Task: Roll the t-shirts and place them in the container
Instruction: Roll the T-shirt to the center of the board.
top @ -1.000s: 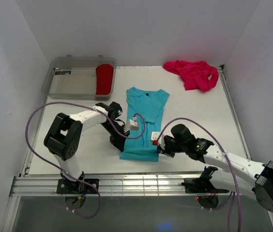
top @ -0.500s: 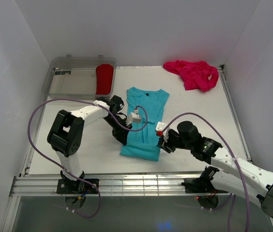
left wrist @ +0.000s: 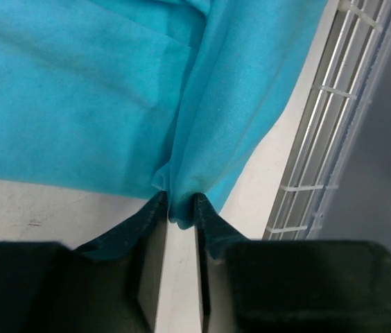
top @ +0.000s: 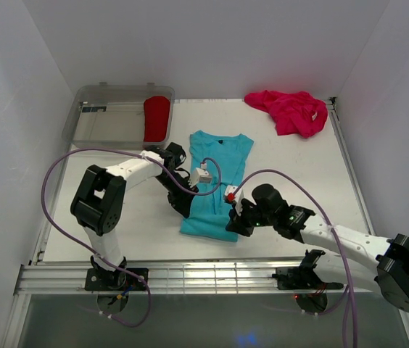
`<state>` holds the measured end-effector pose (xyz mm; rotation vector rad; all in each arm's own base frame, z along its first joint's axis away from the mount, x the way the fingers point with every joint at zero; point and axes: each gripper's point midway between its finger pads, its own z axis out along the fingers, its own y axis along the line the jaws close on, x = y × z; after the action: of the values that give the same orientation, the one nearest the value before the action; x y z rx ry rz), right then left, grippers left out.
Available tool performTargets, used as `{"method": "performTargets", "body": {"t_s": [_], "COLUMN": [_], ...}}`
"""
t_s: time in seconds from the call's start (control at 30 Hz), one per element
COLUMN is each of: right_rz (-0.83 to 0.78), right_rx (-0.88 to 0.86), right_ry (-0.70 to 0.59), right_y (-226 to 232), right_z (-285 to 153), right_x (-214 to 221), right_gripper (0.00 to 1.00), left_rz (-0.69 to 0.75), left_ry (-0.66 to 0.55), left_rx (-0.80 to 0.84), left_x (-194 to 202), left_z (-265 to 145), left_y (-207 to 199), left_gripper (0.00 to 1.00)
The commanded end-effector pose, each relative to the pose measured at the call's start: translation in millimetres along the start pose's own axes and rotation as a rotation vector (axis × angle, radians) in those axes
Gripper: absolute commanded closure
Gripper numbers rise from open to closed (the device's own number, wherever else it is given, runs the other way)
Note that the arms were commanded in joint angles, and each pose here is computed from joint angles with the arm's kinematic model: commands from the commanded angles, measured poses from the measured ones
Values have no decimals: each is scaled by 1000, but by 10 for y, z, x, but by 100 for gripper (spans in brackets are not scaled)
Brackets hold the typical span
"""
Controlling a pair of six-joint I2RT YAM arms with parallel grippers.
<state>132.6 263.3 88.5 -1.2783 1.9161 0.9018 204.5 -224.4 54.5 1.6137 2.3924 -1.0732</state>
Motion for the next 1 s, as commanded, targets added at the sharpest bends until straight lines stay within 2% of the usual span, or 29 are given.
{"method": "performTargets", "body": {"t_s": [0.0, 0.03, 0.1, 0.43, 0.57, 0.63, 0.77, 0.9, 0.97], "right_rz": [28, 38, 54, 177, 225, 244, 239, 210, 186], "right_rx": [60, 71, 82, 189, 224, 231, 216, 206, 188], "right_ry": [-67, -66, -72, 28, 30, 27, 30, 17, -3], "right_y": [-113, -133, -167, -366, -416, -436, -435, -434, -392], "right_z": [74, 89, 124, 220, 218, 220, 247, 228, 183], "right_x": [-119, -88, -92, 80, 110, 95, 69, -24, -97], "right_gripper": [87, 87, 87, 88, 88, 87, 87, 86, 85], "left_rz": [70, 82, 86, 133, 43, -14, 35, 26, 10], "left_ry": [-61, -64, -57, -122, -152, -137, -166, -145, -126], "left_rx": [-89, -100, -112, -280, -303, -260, -327, -316, -311], "left_x": [-192, -197, -173, -549, -534, -359, -304, -492, -448], "left_z": [-198, -230, -238, -641, -727, -589, -463, -251, -149], "left_y": [51, 45, 46, 149, 16, -105, -170, -325, -247], "left_gripper": [65, 59, 57, 57, 59, 60, 59, 60, 62]}}
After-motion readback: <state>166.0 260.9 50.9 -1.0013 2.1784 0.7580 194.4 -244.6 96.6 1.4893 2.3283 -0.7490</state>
